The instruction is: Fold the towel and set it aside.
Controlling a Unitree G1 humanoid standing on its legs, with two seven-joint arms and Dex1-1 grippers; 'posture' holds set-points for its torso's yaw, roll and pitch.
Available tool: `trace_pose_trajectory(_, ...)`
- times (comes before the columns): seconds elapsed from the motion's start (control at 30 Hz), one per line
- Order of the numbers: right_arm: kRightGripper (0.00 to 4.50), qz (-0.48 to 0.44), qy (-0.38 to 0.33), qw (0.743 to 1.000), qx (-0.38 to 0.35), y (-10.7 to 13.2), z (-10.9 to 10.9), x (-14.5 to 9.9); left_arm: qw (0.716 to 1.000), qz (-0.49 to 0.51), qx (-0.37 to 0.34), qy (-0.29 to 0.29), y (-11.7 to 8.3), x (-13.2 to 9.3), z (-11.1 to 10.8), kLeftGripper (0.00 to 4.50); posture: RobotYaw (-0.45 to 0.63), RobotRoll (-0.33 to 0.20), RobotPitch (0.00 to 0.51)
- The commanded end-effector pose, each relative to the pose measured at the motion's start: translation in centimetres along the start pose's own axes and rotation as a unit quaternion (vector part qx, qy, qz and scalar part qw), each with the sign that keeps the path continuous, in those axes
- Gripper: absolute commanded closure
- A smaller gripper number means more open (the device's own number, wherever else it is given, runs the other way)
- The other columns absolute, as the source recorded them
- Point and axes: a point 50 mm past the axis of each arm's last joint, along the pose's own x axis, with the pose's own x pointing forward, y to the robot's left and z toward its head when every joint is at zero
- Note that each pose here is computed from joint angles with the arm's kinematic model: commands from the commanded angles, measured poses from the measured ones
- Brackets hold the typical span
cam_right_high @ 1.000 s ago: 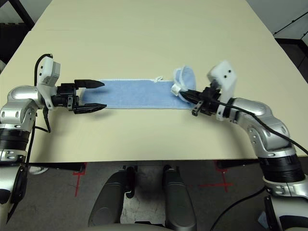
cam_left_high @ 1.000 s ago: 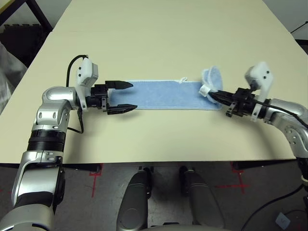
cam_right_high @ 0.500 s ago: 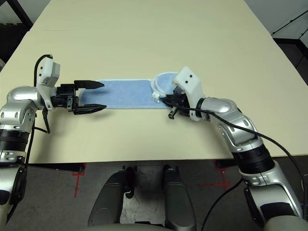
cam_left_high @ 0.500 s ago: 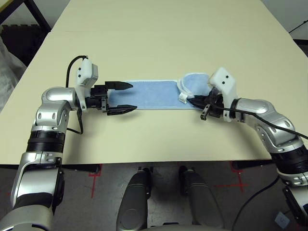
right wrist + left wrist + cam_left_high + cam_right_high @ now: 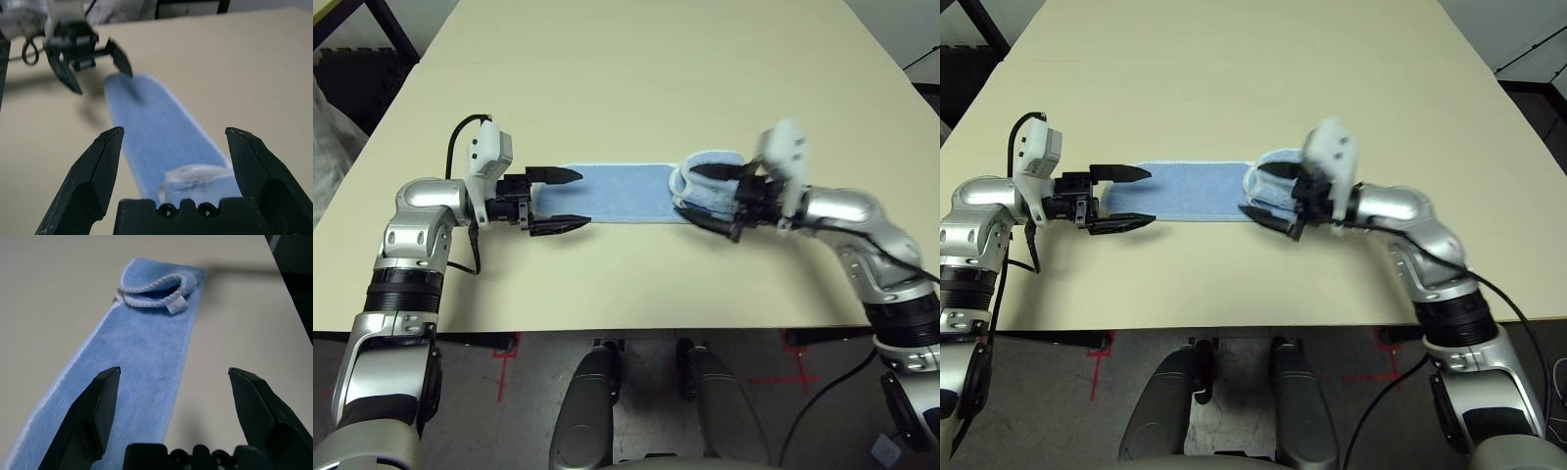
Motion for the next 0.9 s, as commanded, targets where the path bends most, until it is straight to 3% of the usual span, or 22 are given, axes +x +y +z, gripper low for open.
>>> trace_pose_trajectory(0.03,0.01,-0.025,-0.015,0.999,-0.033,-2.2,0.4,-1.8,1.0,-0.008,-0.003,0.006,-0.2,0.1,-0.3,0.0,0.03,0.0,0.189)
trace_pose_trajectory(0.23,0.01,-0.016,0.018,0.998,-0.066,-4.2,-2.5,-3.5,1.0,-0.008,-0.006,0.005,-0.2,0.3,-0.4,0.0,0.05,0.0,0.189)
trace_pose_trajectory(0.57,0.01,0.038,0.048,0.997,-0.042,-4.9,-5.4,-3.5,1.0,0.017,-0.01,0.007,0.0,-0.3,-0.7,0.0,0.09,0.0,0.198)
trace_pose_trajectory(0.9,0.01,0.046,0.018,0.999,-0.018,-4.4,-6.0,2.0,1.0,0.021,-0.01,0.008,-0.6,-0.4,-0.8,0.0,0.13,0.0,0.199)
